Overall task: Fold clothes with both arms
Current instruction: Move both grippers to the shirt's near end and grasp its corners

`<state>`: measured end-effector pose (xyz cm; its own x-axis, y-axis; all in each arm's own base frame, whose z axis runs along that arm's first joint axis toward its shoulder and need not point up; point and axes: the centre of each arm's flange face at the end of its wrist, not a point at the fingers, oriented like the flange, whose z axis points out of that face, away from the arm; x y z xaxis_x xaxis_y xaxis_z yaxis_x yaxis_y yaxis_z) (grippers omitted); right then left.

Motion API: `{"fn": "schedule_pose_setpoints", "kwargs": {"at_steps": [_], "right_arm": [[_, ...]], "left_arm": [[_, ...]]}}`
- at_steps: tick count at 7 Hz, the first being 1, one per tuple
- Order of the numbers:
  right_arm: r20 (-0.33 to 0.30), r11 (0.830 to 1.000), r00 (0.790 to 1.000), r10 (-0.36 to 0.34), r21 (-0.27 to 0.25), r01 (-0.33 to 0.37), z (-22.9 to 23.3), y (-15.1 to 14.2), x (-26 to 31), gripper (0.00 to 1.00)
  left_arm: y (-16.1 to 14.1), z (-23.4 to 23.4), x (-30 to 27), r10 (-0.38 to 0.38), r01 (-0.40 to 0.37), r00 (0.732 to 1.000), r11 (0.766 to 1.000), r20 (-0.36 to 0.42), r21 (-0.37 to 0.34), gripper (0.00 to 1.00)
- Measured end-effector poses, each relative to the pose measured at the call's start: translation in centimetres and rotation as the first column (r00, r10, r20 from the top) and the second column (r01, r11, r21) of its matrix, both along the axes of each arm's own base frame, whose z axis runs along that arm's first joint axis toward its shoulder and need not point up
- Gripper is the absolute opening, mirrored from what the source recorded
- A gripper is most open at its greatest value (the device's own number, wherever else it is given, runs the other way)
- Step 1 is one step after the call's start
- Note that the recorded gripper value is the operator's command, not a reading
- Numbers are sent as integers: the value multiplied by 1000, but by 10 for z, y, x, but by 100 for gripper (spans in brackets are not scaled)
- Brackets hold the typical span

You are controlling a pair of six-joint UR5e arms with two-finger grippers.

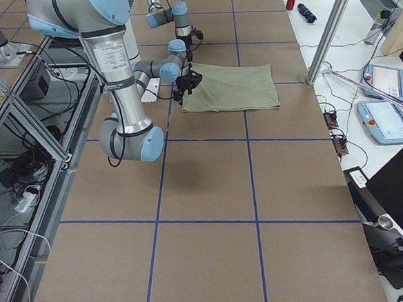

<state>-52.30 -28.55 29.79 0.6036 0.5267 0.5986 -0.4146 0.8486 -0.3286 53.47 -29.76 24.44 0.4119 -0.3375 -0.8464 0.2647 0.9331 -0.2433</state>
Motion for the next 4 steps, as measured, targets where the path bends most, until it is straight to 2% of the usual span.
{"fn": "schedule_pose_setpoints", "kwargs": {"at_steps": [2, 4], "right_arm": [[37, 1000, 999, 17, -5, -17, 16, 4, -8, 100], [43, 1000, 999, 20, -5, -20, 18, 3, -12, 100]], "left_arm": [[0, -2, 0, 0, 0, 1000, 1000, -4, 1, 0], [0, -1, 0, 0, 0, 1000, 1000, -3, 0, 0]]}}
